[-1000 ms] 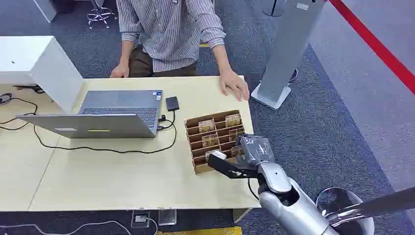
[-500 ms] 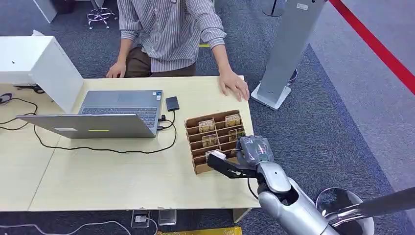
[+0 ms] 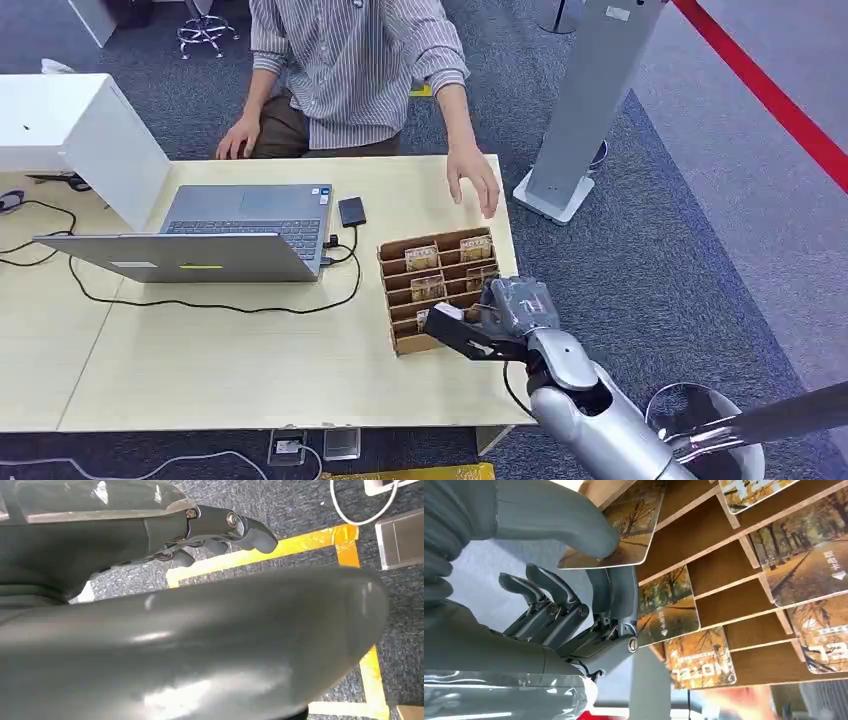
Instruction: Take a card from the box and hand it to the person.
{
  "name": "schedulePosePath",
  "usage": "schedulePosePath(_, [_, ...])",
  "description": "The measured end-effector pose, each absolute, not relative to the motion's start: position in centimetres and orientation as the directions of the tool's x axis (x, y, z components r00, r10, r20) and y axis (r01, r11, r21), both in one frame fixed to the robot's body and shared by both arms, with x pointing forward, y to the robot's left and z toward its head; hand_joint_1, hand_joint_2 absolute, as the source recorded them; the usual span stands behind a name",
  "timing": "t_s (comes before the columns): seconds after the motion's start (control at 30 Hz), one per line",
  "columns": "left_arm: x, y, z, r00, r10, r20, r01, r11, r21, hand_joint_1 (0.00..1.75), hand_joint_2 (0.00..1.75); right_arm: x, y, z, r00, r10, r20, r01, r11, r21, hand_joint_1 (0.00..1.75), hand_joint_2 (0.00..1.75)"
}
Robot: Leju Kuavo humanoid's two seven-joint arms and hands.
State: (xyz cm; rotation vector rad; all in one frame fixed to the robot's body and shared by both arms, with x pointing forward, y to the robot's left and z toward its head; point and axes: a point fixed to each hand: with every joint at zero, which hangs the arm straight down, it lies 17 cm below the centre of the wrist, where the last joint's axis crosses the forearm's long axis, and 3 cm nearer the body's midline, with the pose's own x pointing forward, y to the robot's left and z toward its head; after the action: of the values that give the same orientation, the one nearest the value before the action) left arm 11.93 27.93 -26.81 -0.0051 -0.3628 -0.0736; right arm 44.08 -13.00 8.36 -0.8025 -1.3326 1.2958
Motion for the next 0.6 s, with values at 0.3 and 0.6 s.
schedulePosePath(0.3, [11.8, 28.0, -26.9, 0.934, -0.07, 0.349, 0.071, 0.997, 0.009, 0.0, 0.0, 44.1, -12.9, 14.4, -0.256, 0.9, 0.352, -0.269, 0.283, -0.921, 1.75, 1.75])
schedulePosePath(0.6, [11.8, 28.0, -26.8, 0.933, -0.068, 0.353, 0.07, 0.998, 0.007, 0.0, 0.0, 43.8, -12.3, 25.6, -0.415, 0.853, 0.316, 0.015, 0.354, -0.935, 1.75, 1.75])
